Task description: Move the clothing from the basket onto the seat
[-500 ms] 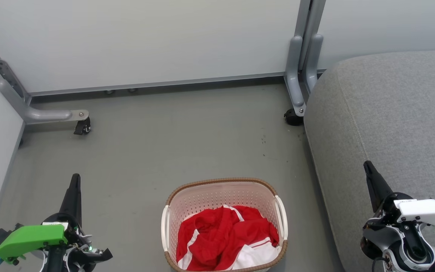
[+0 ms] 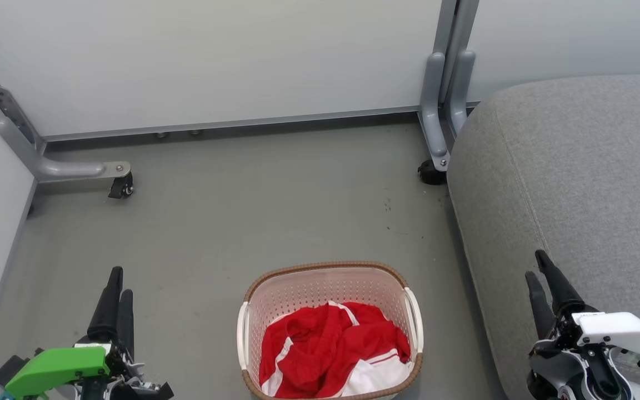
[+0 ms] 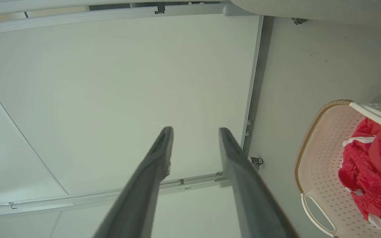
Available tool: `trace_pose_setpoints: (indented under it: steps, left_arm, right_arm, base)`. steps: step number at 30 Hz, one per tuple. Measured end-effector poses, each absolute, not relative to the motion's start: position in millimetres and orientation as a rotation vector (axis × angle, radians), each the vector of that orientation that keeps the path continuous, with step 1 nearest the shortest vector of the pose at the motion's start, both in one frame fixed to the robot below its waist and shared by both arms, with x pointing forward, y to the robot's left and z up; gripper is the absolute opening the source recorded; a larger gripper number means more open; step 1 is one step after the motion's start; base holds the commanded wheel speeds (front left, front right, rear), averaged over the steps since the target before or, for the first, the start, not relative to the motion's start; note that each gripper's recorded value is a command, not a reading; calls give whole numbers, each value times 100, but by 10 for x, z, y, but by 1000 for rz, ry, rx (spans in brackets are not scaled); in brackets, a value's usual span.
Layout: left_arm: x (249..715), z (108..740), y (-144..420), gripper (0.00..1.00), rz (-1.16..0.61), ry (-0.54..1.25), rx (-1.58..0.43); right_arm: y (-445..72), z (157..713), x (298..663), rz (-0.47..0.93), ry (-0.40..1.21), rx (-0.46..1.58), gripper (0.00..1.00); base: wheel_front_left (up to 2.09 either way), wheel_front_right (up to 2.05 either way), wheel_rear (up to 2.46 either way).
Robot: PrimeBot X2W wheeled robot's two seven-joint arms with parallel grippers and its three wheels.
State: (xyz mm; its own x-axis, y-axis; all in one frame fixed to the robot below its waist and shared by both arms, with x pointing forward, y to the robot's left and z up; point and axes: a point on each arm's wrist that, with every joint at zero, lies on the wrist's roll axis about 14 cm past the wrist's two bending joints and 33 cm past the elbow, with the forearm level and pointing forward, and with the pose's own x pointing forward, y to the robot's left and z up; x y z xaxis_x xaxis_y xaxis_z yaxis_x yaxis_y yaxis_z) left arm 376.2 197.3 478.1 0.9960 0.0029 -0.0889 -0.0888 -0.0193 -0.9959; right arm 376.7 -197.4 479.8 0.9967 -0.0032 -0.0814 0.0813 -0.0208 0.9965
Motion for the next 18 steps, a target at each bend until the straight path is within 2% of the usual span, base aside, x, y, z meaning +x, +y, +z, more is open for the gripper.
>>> trace_pose_setpoints:
  steps: [8,18]
  left_arm:
    - [3773,4824,1958,100,71,54,-1491]
    - [3787,4981,1888,100,28,36,-1209]
  right_arm:
    - [-1967,4794,3765,-78,59,1477,100]
    - [-1879,4970,3786,-19,36,1196,100]
  base:
    - [0,0,0]
    - [0,0,0]
